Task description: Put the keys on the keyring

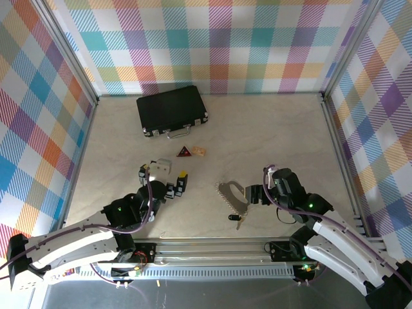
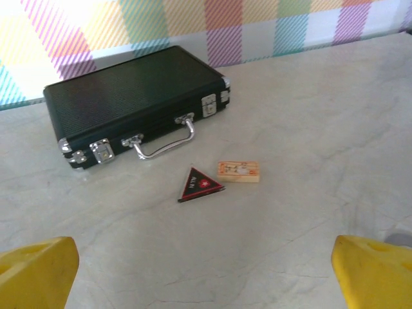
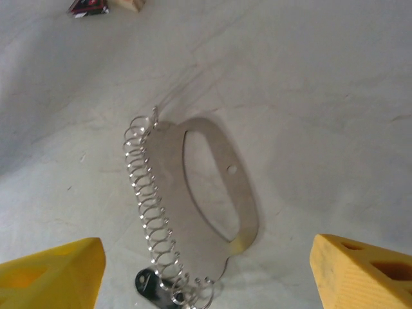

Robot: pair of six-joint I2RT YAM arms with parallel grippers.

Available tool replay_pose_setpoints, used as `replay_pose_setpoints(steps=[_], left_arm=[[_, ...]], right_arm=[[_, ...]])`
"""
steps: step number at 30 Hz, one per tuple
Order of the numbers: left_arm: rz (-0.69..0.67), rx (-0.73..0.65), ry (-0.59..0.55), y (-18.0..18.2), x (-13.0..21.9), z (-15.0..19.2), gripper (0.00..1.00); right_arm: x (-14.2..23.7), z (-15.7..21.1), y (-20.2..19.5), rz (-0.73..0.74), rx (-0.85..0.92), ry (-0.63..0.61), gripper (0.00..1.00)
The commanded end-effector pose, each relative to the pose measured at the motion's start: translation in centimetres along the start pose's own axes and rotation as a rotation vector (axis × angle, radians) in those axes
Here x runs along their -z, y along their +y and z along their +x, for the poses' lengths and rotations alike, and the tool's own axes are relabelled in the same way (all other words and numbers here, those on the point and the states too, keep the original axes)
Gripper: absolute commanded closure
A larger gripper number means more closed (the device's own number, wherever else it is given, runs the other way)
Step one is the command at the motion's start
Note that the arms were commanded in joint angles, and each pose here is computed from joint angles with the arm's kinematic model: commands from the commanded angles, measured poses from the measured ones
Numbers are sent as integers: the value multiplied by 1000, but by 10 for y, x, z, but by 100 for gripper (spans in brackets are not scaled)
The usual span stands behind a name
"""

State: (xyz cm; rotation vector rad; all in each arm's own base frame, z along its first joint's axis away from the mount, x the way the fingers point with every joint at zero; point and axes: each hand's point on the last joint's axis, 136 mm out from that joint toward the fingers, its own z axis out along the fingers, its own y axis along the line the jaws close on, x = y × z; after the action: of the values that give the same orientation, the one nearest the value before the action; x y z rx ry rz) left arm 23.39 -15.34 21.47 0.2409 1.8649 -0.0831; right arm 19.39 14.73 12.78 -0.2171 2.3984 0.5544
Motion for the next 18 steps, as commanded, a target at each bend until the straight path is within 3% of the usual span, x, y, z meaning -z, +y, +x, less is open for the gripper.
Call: replay_pose_setpoints(steps=[1, 3, 5, 10, 18], left_arm=[[-104, -12, -29, 20, -6, 3, 0], [-133, -16, -25, 26, -8, 5, 0], [-152, -18, -25, 30, -10, 6, 0], [-249, -25, -51, 48, -10, 4, 0], [-297, -70, -49, 61, -7, 11, 0]], right_arm=[[8, -29, -8, 85, 84, -95, 13], [9, -37, -13, 118, 96, -122, 10], [9, -43, -16, 136, 110, -152, 0], [11, -55, -34, 236, 109, -207, 1], [18, -65, -60, 380, 115, -255, 1]])
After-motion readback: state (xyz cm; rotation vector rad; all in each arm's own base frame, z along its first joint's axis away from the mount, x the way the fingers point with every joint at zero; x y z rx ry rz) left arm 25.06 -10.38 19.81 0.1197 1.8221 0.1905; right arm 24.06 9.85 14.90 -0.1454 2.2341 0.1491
